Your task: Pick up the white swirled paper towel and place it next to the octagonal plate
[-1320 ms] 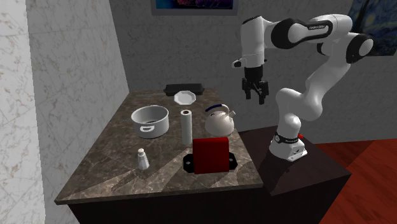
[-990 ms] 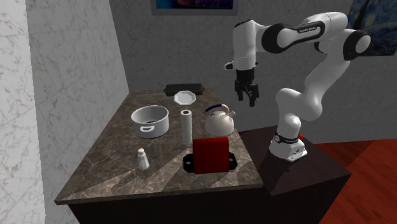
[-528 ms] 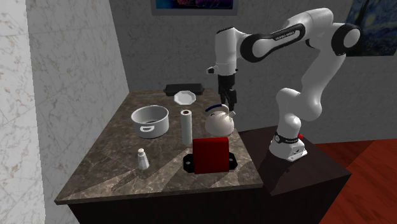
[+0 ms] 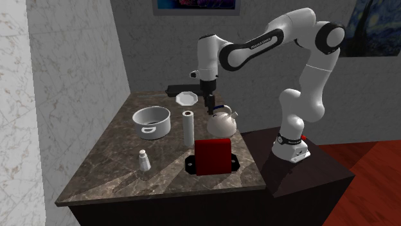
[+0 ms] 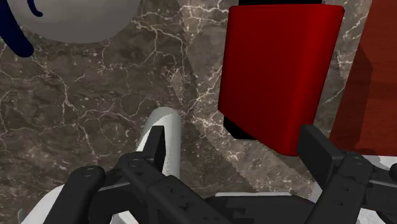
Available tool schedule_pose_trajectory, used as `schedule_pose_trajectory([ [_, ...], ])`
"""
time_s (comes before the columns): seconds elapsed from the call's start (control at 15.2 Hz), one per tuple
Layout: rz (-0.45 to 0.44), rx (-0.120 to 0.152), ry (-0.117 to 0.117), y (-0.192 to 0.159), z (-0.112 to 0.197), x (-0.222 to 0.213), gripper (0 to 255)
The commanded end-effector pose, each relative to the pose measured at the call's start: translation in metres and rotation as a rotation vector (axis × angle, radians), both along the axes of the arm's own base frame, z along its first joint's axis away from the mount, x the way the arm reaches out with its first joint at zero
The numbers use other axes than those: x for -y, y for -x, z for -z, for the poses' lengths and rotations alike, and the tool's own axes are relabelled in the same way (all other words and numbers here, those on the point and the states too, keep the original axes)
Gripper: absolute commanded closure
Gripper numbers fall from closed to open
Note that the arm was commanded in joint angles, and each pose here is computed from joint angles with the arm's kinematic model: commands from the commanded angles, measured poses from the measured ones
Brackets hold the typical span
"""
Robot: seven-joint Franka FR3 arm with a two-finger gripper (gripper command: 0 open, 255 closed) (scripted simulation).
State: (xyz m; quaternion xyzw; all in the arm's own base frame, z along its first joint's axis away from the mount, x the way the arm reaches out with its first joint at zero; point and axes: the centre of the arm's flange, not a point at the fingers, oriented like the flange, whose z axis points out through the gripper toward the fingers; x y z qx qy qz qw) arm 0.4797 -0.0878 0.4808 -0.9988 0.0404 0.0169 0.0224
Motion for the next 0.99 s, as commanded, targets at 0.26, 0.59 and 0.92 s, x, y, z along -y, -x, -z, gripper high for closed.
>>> schedule_pose_trajectory([
  [0.26,0.064,0.03,0.043,-0.059,0.016,0.042,0],
  [0.59,0.114,0.052,0.074,-0.102,0.025,0.075,0],
  [0.92,0.114,0.052,0.074,-0.103,0.052,0.075,0],
])
